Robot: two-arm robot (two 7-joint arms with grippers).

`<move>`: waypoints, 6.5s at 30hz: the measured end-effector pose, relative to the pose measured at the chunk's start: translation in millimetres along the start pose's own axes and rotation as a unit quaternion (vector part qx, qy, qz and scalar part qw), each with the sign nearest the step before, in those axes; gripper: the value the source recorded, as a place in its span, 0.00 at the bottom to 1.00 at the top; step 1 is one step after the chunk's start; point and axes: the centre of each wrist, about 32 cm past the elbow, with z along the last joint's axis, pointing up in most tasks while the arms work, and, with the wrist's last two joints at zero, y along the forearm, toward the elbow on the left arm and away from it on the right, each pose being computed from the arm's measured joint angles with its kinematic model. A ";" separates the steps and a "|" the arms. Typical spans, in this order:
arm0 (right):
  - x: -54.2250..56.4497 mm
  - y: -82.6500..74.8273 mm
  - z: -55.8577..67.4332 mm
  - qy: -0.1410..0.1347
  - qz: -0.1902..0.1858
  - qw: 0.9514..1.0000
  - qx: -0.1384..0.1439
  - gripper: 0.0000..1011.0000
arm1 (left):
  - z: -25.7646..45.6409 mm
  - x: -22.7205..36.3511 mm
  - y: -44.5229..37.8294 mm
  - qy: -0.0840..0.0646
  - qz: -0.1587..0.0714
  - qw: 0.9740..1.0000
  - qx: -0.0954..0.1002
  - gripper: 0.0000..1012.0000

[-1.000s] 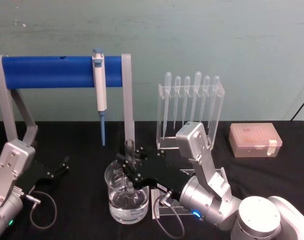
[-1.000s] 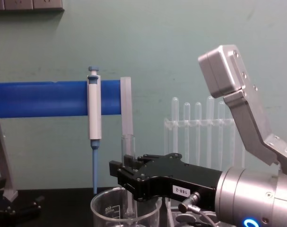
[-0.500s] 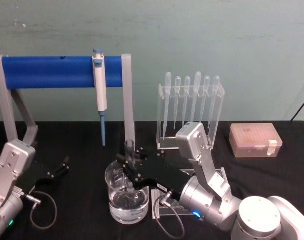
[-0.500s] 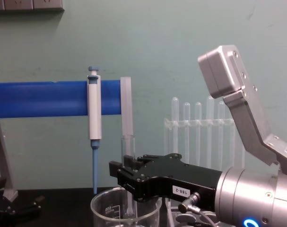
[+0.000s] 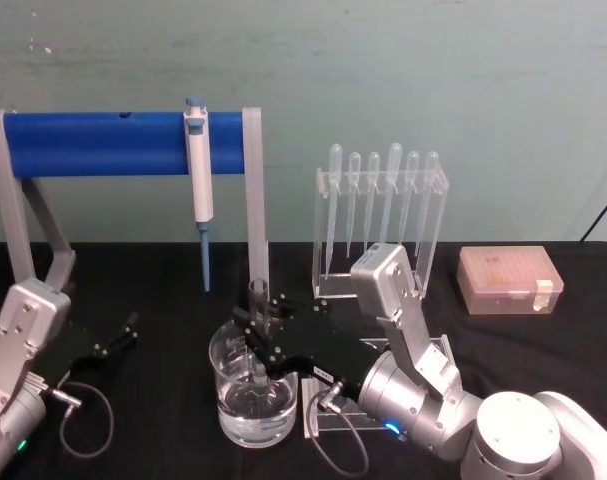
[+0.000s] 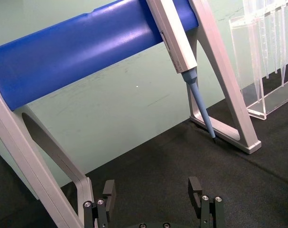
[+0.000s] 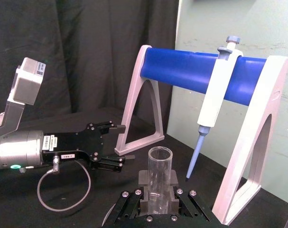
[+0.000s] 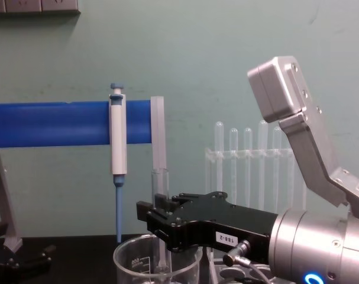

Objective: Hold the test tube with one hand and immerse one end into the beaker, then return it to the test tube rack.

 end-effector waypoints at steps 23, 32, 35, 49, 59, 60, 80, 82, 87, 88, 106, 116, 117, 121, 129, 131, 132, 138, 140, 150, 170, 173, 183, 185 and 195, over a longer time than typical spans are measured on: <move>0.0 0.0 0.0 0.000 0.000 1.000 0.000 0.23 | 0.0 0.0 0.0 0.000 0.000 1.000 0.000 0.99; 0.0 0.0 0.0 0.000 0.000 1.000 0.000 0.23 | 0.0 0.0 0.0 0.000 0.000 1.000 0.000 0.99; 0.0 0.0 0.0 0.000 0.000 1.000 0.000 0.23 | 0.0 0.0 0.0 0.000 0.000 1.000 0.000 0.99; 0.0 0.0 0.0 0.000 0.000 1.000 0.000 0.23 | 0.0 0.0 0.0 0.000 0.000 1.000 0.000 0.99; 0.0 0.0 0.0 0.000 0.000 1.000 0.000 0.23 | 0.0 0.0 0.0 0.000 0.000 1.000 0.000 0.99; 0.0 0.0 0.0 0.000 0.000 1.000 0.000 0.23 | 0.0 0.0 0.0 0.000 0.000 1.000 0.000 0.99; 0.0 0.0 0.0 0.000 0.000 1.000 0.000 0.23 | 0.0 0.0 0.0 0.000 0.000 1.000 0.000 0.99; 0.0 0.0 0.0 0.000 0.000 1.000 0.000 0.23 | 0.0 0.0 0.0 0.000 0.000 1.000 0.000 0.99; 0.0 0.0 0.0 0.000 0.000 1.000 0.000 0.23 | 0.0 0.0 0.0 0.000 0.000 1.000 0.000 0.99; 0.0 0.0 0.0 0.000 0.000 1.000 0.000 0.23 | 0.0 0.0 0.0 0.000 0.000 1.000 0.000 0.99; 0.0 0.0 0.0 0.000 0.000 1.000 0.000 0.23 | 0.0 0.0 0.0 0.000 0.000 1.000 0.000 0.99; 0.0 0.0 0.0 0.000 0.000 1.000 0.000 0.23 | 0.0 0.0 0.0 0.000 0.000 1.000 0.000 0.99; 0.0 0.0 0.0 0.000 0.000 1.000 0.000 0.23 | 0.0 0.0 0.0 0.000 0.000 1.000 0.000 0.99; 0.0 0.0 0.0 0.000 0.000 1.000 0.000 0.23 | 0.0 0.0 0.0 0.000 0.000 1.000 0.000 0.99; 0.0 0.0 0.0 0.000 0.000 1.000 0.000 0.23 | 0.0 0.0 0.0 0.000 0.000 1.000 0.000 0.99; 0.0 0.0 0.0 0.000 0.000 1.000 0.000 0.23 | 0.0 0.0 0.0 0.000 0.000 1.000 0.000 0.99; 0.0 0.0 0.0 0.000 0.000 1.000 0.000 0.23 | 0.0 0.0 0.0 0.000 0.000 1.000 0.000 0.99; 0.0 0.0 0.0 0.000 0.000 1.000 0.000 0.23 | 0.0 0.0 0.0 0.000 0.000 1.000 0.000 0.99; 0.0 0.0 0.0 0.000 0.000 1.000 0.000 0.23 | 0.0 0.0 0.0 0.000 0.000 1.000 0.000 0.99; 0.0 0.0 0.0 0.000 0.000 1.000 0.000 0.23 | 0.0 0.0 0.0 0.000 0.000 1.000 0.000 0.99; 0.0 0.0 0.0 0.000 0.000 1.000 0.000 0.23 | 0.0 0.0 0.0 0.000 0.000 1.000 0.000 0.99; 0.0 0.0 0.0 0.000 0.000 1.000 0.000 0.23 | 0.0 0.0 0.0 0.000 0.000 1.000 0.000 0.99; 0.0 0.0 0.0 0.000 0.000 1.000 0.000 0.23 | 0.0 0.0 0.0 0.000 0.000 1.000 0.000 0.99; 0.0 0.0 0.0 0.000 0.000 1.000 0.000 0.23 | 0.0 0.0 0.0 0.000 0.000 1.000 0.000 0.99; 0.0 0.0 0.0 0.000 0.000 1.000 0.000 0.23 | 0.0 0.0 0.0 0.000 0.000 1.000 0.000 0.99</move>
